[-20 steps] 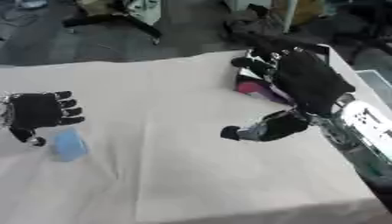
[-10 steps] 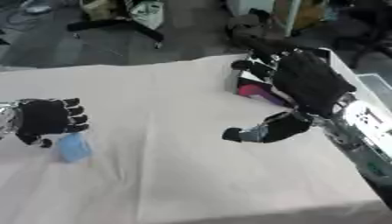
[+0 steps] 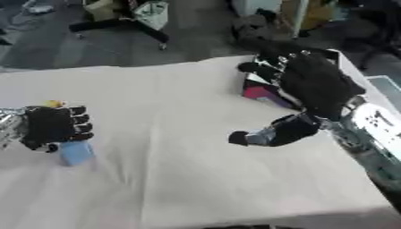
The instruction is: Pick up the objects with one hand, pass them to the other hand, and then place them into the box on the other side of the table.
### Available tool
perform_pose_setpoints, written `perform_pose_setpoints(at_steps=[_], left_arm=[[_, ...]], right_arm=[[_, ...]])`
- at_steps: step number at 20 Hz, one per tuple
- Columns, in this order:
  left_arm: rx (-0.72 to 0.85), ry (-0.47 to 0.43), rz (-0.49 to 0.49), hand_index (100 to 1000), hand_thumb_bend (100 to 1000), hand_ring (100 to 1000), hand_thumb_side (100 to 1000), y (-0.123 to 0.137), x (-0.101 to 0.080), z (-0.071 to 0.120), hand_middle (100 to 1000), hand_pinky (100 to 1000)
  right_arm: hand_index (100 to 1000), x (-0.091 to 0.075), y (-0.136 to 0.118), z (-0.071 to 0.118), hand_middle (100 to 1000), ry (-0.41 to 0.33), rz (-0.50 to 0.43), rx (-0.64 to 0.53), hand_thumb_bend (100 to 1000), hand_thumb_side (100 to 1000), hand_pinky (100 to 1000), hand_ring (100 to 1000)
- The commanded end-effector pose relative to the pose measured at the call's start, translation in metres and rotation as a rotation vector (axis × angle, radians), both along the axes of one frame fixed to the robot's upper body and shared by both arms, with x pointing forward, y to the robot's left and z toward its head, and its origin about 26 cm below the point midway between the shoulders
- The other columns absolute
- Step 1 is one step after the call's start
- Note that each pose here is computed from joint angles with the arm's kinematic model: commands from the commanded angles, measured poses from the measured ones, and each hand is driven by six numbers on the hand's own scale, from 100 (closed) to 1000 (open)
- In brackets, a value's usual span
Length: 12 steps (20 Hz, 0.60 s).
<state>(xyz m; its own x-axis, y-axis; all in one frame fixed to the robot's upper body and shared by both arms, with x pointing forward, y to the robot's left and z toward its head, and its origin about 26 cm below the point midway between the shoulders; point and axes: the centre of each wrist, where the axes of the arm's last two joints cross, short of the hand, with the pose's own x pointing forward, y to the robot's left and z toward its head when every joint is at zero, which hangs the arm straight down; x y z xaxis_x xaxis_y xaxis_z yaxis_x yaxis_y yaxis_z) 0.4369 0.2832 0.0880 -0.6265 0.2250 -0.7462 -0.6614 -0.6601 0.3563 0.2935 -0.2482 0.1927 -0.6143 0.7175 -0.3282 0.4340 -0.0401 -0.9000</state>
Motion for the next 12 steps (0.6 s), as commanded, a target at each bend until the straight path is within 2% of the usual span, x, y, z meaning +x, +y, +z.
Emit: perform_pose_setpoints(at_steps=[1,3,12], left_arm=[[-0.127,0.331,-0.184,892,427,726,424,0.0024,0.0029,0.0101,725,748],[-0.124,0.339,-0.191,890,407,722,410,-0.0004,0.0026,0.0077,721,747],[-0.099,0.359,-0.193,889,417,716,398,-0.0019,0.0015,0.0011,719,747]], right_arm=[[833,-0.0016,-0.0026,0.0116,1000,-0.029,0.006,-0.019,693,996,843,756],[834,-0.0016,-0.0027,0.0115,1000,-0.028,0.006,-0.021,692,995,843,756],[834,-0.0016,-0.003,0.0118,1000,-0.025,0.007,-0.024,691,997,849,756]])
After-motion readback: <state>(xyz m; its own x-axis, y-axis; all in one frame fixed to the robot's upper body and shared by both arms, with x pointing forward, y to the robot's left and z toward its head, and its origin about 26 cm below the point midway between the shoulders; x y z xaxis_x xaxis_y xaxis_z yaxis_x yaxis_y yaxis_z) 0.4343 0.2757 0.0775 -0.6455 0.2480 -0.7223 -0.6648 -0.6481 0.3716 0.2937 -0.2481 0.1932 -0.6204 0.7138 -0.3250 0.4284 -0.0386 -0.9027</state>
